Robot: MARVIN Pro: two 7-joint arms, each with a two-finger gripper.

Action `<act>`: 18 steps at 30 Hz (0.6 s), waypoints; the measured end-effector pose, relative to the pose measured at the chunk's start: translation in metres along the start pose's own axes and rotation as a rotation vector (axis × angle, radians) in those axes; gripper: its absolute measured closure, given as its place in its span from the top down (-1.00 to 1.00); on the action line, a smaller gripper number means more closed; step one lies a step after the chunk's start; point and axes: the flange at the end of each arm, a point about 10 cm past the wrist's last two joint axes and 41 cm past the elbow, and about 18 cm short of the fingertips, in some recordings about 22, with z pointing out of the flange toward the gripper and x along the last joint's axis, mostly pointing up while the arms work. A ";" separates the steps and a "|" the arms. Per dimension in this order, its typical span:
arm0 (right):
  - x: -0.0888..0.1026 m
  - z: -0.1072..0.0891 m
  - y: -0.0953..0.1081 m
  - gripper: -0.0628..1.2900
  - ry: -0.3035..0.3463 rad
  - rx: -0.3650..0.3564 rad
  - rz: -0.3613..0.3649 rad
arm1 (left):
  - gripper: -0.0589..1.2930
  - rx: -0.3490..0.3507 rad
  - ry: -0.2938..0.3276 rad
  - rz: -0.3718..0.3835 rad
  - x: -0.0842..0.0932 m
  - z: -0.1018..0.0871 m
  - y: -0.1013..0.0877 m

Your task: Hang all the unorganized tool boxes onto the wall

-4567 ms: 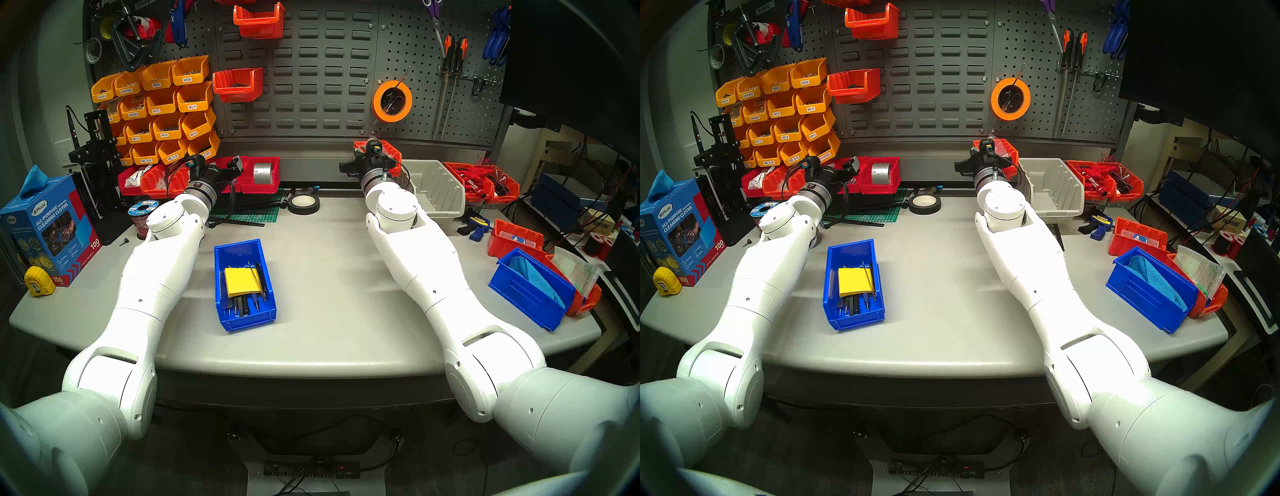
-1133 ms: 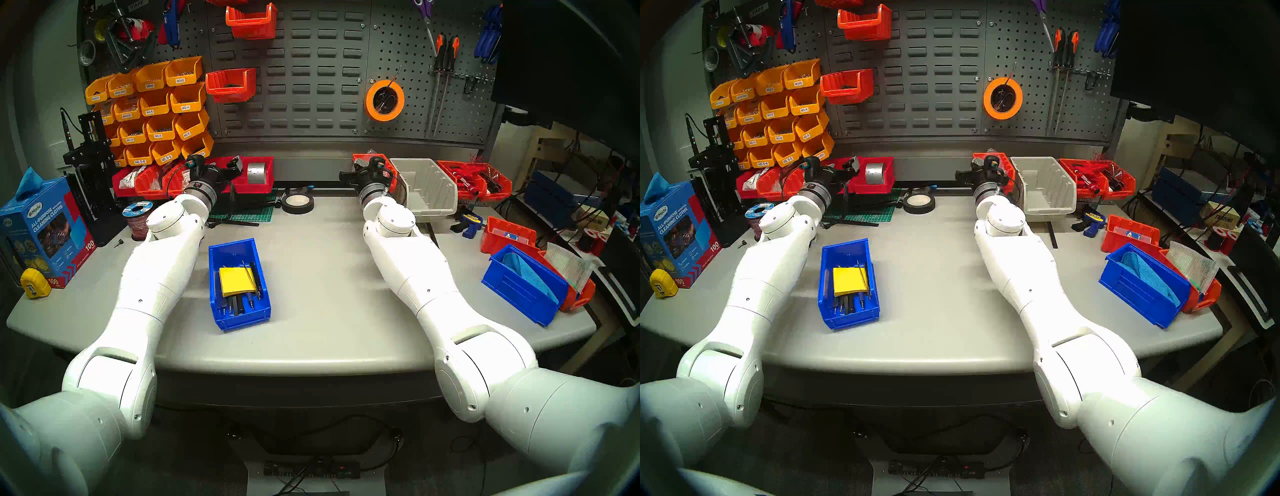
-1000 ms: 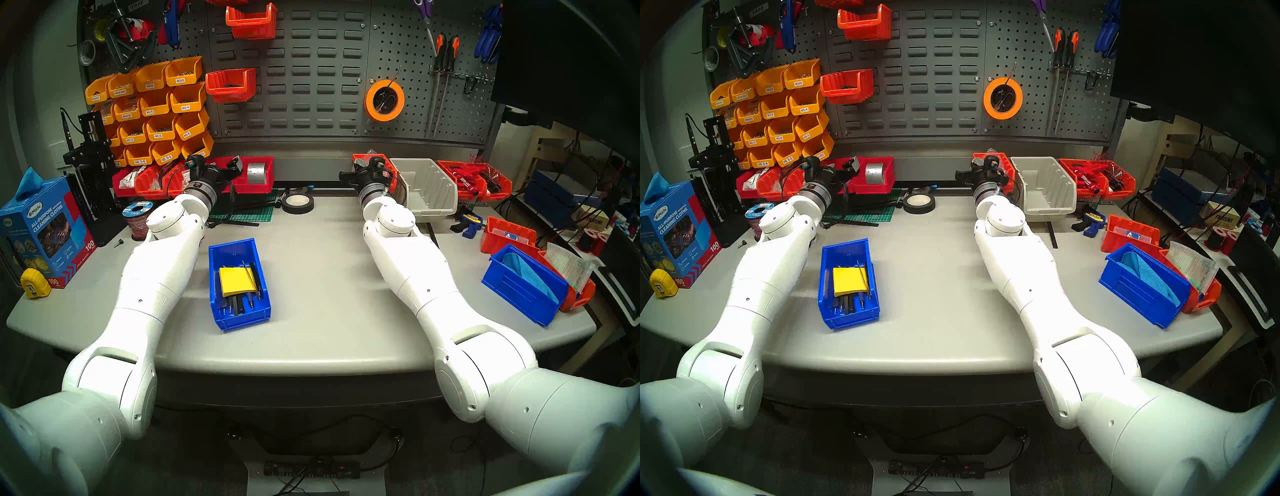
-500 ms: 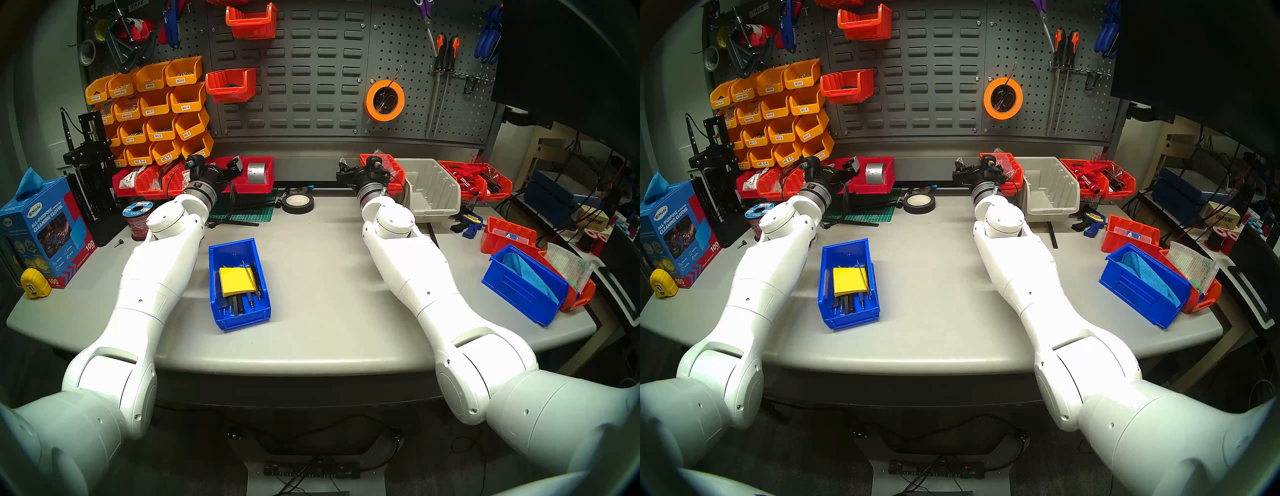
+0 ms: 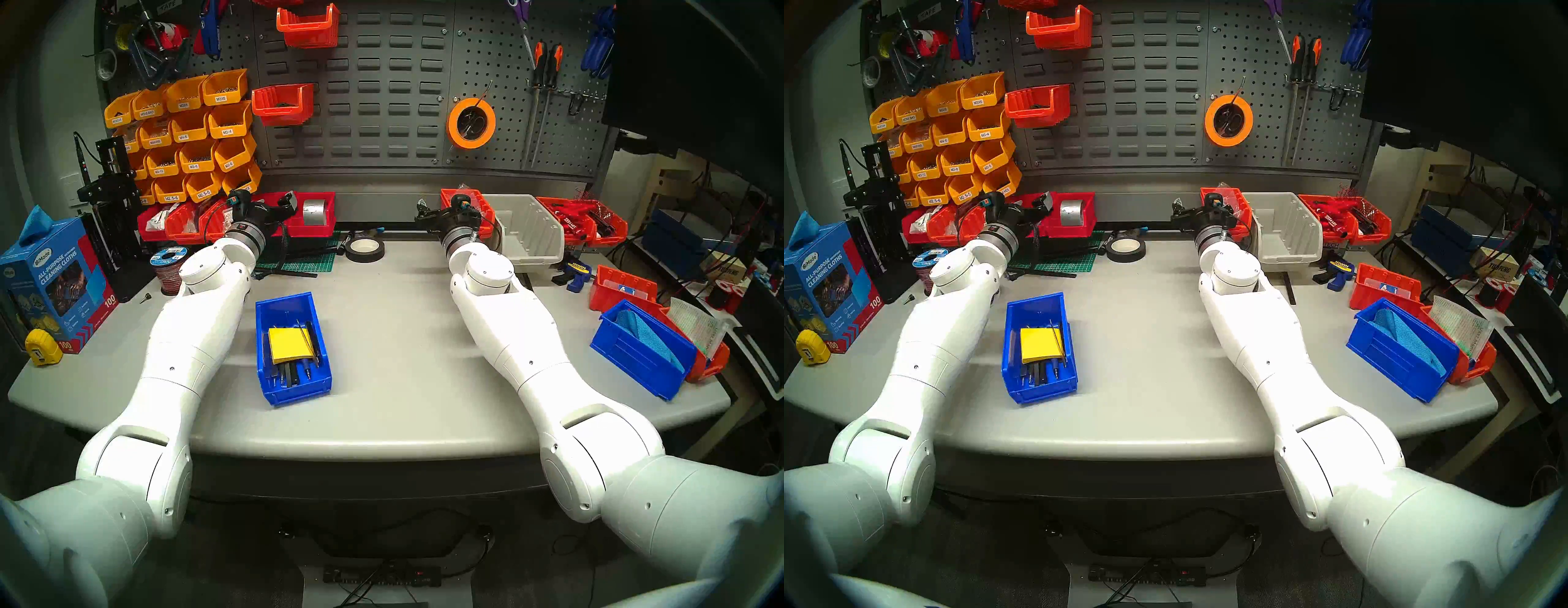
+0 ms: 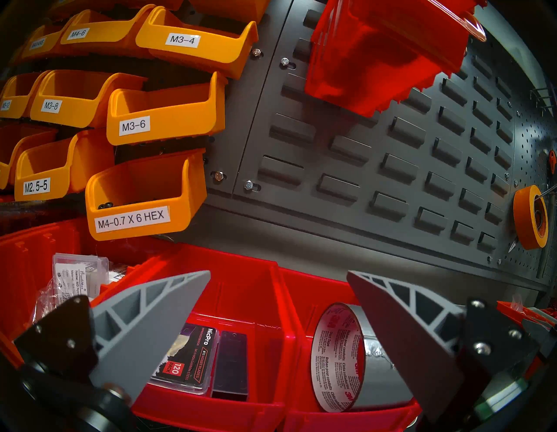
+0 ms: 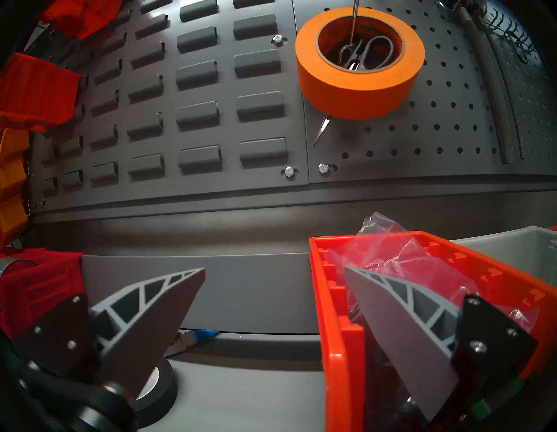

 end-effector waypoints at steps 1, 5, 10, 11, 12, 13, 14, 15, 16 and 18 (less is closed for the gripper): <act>0.000 0.000 0.000 0.85 -0.001 0.000 -0.001 | 0.91 0.000 0.000 0.000 0.000 0.000 0.000; 0.000 -0.001 0.001 0.85 -0.002 0.005 -0.006 | 0.91 0.000 0.000 0.000 0.000 0.000 0.000; -0.001 -0.002 0.002 0.85 -0.001 0.015 -0.016 | 0.91 0.000 0.000 0.000 0.000 0.000 0.000; -0.001 -0.002 0.002 0.85 0.000 0.019 -0.022 | 0.91 0.000 0.000 0.000 0.000 0.000 0.000; -0.001 -0.003 0.002 0.85 0.001 0.021 -0.025 | 0.91 0.000 0.000 0.000 0.000 0.000 0.000; -0.001 -0.004 0.001 0.85 0.001 0.024 -0.028 | 0.91 0.000 0.000 0.000 0.000 0.000 0.000; -0.001 -0.005 0.001 0.85 0.000 0.026 -0.030 | 0.91 0.000 0.000 0.000 0.000 0.000 0.000; -0.001 -0.006 0.001 0.85 -0.001 0.028 -0.033 | 0.91 0.000 0.000 0.000 0.000 0.000 0.000; -0.001 -0.008 0.000 0.85 -0.001 0.033 -0.037 | 0.91 0.000 0.000 0.000 0.000 0.000 0.000; -0.001 -0.011 -0.002 0.85 -0.003 0.039 -0.042 | 0.91 0.000 0.000 0.000 0.000 0.000 0.000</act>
